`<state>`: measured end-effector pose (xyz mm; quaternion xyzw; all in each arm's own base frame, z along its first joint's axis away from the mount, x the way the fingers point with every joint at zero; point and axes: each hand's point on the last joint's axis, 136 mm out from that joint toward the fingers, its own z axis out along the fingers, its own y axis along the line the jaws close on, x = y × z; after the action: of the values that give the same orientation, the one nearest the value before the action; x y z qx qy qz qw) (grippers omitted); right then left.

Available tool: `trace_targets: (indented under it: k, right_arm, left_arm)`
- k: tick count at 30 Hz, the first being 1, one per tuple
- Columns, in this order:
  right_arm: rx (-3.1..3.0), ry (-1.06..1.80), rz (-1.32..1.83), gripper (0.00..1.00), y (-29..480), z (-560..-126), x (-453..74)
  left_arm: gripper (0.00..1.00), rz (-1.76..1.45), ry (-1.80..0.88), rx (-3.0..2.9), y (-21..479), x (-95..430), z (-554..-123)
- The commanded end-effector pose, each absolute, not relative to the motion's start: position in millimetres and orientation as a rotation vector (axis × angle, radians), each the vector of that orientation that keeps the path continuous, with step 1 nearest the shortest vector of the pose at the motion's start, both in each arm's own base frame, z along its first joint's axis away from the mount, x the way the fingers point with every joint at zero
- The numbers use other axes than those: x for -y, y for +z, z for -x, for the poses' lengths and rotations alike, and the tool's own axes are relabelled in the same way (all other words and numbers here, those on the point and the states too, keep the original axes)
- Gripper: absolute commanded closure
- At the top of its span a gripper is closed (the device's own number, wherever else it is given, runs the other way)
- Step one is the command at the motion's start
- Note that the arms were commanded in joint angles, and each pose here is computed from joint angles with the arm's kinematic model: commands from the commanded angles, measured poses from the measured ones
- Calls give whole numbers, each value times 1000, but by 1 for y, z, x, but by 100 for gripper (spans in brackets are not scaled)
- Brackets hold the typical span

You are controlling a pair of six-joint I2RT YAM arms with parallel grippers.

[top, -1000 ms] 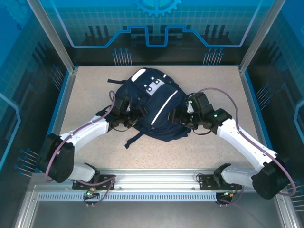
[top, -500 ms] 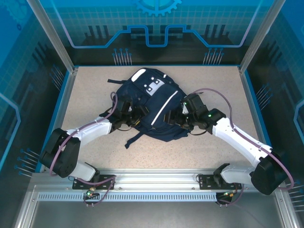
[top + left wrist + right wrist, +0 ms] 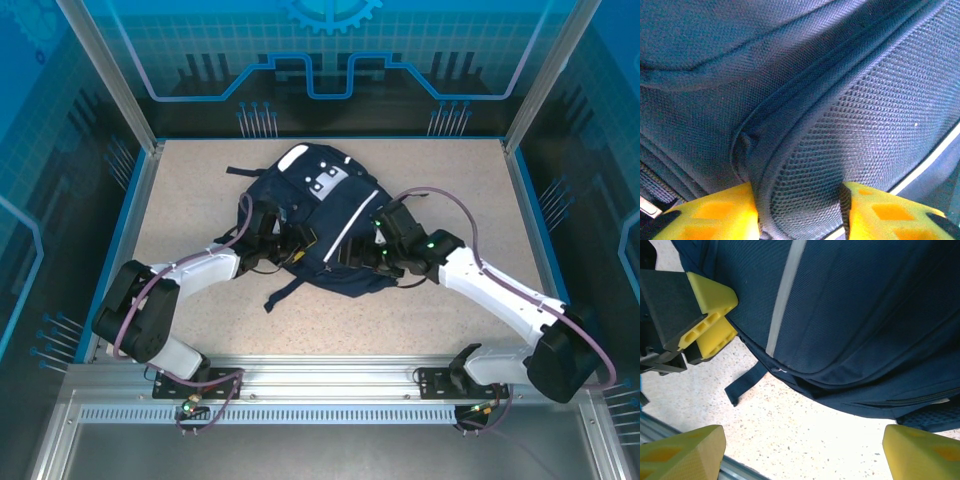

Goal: Pack the student bag
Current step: Zip the student bag at the center of the table.

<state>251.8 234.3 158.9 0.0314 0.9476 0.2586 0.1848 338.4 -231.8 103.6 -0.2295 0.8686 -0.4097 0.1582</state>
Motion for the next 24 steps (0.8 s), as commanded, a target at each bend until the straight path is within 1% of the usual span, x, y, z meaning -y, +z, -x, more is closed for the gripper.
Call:
trace_targets:
  k: [1, 3, 8, 15, 18, 21, 24]
  right_arm:
    - [-2670, 595, -44, 18, 157, -253, -243]
    - [-2671, 515, -36, 19, 150, -254, -249]
    - [-2690, 444, -40, 25, 132, -254, -272]
    - [-2730, 400, -138, 53, 107, -259, -300]
    - [-2733, 359, -205, 61, 98, -262, -302]
    - [-2716, 320, -265, 64, 93, -268, -298]
    - [-2697, 263, -304, 63, 92, -273, -293]
  left_arm:
    - [65, 612, -1321, -2412, 134, 246, -346]
    - [72, 644, -1339, -2413, 133, 246, -345]
    - [83, 701, -1384, -2391, 137, 249, -347]
    - [93, 757, -1399, -2380, 137, 249, -351]
    - [98, 773, -1406, -2370, 138, 249, -351]
    - [100, 780, -1410, -2365, 139, 249, -352]
    - [100, 779, -1413, -2364, 140, 250, -352]
